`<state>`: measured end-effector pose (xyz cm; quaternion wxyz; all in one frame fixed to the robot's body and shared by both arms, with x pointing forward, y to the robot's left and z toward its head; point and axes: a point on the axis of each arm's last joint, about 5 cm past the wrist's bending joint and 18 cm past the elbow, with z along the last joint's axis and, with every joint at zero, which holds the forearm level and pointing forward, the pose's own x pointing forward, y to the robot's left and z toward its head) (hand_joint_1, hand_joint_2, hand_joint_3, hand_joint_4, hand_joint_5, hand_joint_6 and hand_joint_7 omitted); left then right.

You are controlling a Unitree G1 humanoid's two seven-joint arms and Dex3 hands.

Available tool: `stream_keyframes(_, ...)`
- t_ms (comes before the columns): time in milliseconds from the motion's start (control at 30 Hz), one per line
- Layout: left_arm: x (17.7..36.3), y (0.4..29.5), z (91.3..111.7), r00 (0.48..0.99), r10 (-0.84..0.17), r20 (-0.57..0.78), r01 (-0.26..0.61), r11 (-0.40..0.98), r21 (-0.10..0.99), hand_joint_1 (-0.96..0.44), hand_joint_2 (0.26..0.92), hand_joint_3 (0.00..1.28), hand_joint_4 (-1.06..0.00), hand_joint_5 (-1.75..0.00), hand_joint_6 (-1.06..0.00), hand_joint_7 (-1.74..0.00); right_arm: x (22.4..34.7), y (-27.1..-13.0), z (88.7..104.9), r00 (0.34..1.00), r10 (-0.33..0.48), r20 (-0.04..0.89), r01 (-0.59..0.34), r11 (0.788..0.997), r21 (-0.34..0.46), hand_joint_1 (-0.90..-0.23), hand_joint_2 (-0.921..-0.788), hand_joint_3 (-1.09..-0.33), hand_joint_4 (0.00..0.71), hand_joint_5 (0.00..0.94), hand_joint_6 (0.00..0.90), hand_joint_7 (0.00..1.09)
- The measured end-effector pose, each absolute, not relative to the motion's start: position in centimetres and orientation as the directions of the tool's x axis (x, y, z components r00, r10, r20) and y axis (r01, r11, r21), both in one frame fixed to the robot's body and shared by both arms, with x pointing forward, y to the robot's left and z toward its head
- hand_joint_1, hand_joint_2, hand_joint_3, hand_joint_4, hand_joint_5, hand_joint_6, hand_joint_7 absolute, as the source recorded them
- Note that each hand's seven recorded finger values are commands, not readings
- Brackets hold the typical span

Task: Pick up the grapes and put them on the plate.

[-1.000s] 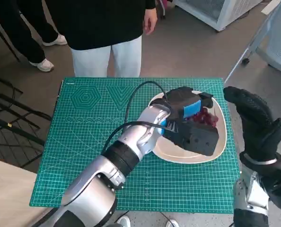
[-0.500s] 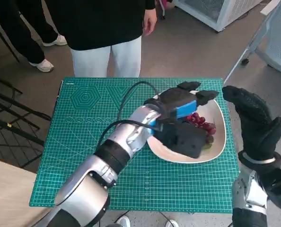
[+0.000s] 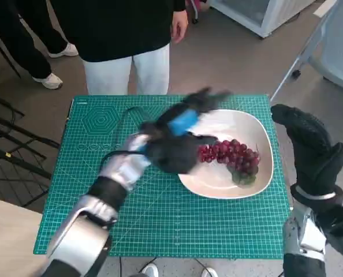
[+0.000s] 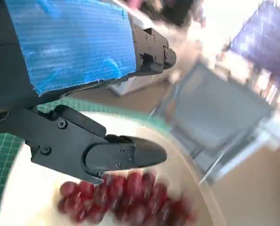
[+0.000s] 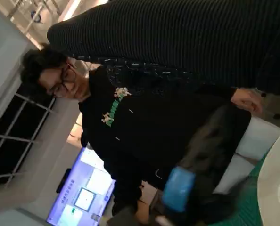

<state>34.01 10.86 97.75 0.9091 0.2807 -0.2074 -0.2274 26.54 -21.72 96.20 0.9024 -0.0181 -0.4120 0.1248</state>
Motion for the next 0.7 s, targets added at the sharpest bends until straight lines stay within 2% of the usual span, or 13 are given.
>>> stream_keyframes(133, 33.2, 12.5, 96.5, 0.82, -0.442, 0.364, 0.28, 0.864, 0.419, -0.58, 0.921, 0.47, -0.16, -0.05, -0.22, -0.03, 26.6, -21.6, 96.2, 0.629, 0.245, 0.738, -0.211, 0.967, -0.142, -0.566, -0.921, -0.715, 0.164, 0.001, -0.001, 0.34)
stream_keyframes(267, 32.3, 13.9, 95.2, 0.825, -0.367, 0.429, 0.263, 0.922, 0.284, -0.53, 0.921, 0.41, -0.2, -0.04, -0.23, -0.03, 26.6, -21.6, 96.2, 0.629, 0.248, 0.737, -0.213, 0.967, -0.143, -0.566, -0.921, -0.716, 0.163, 0.0, -0.001, 0.33)
stream_keyframes(500, 31.0, 15.8, 93.6, 0.825, -0.28, 0.49, 0.25, 0.96, 0.127, -0.44, 0.921, 0.3, -0.21, -0.02, -0.26, -0.03, 26.6, -21.6, 96.2, 0.629, 0.247, 0.737, -0.213, 0.967, -0.143, -0.565, -0.921, -0.716, 0.162, 0.0, -0.001, 0.32)
stream_keyframes(700, 30.3, 16.9, 93.2, 0.807, -0.246, 0.537, 0.259, 0.964, 0.052, -0.4, 0.921, 0.26, -0.21, -0.01, -0.28, -0.04, 26.6, -21.6, 96.2, 0.628, 0.247, 0.738, -0.213, 0.967, -0.143, -0.562, -0.921, -0.715, 0.162, 0.0, -0.001, 0.32)
